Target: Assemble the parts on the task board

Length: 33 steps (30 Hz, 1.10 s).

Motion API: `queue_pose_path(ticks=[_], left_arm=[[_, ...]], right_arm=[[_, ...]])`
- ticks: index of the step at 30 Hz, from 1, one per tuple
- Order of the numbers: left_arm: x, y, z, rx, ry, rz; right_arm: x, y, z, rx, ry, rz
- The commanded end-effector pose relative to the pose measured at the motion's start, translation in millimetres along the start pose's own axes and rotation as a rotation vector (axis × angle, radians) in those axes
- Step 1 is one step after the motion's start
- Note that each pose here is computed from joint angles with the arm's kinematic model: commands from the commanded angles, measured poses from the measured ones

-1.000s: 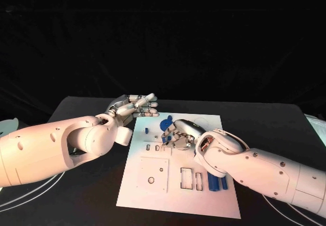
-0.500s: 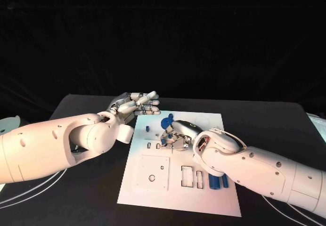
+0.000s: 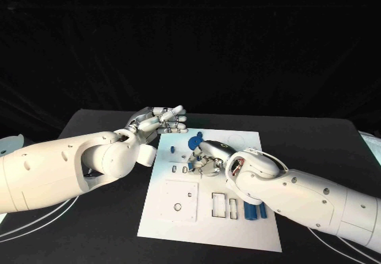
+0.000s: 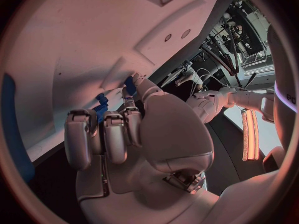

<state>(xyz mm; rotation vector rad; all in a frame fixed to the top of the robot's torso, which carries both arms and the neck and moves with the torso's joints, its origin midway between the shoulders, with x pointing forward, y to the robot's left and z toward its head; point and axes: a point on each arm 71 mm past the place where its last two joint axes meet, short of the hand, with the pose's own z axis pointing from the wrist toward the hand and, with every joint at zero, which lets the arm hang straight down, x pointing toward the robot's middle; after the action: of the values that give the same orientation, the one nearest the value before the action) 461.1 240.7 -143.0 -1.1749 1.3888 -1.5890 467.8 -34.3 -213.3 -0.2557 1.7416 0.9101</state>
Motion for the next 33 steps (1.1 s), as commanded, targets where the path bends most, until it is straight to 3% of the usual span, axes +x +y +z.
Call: queue_pose_path(ticks=[1,33], left_arm=[[2.2,-0.9,0.4,0.008,0.015,-0.009],[2.3,-0.7,0.7,0.006,0.015,-0.009]], right_arm=[[8.6,-4.1,-1.6,0.032,0.07,-0.036],[5.9,-1.5,-1.9,0.047,0.022,-0.067]])
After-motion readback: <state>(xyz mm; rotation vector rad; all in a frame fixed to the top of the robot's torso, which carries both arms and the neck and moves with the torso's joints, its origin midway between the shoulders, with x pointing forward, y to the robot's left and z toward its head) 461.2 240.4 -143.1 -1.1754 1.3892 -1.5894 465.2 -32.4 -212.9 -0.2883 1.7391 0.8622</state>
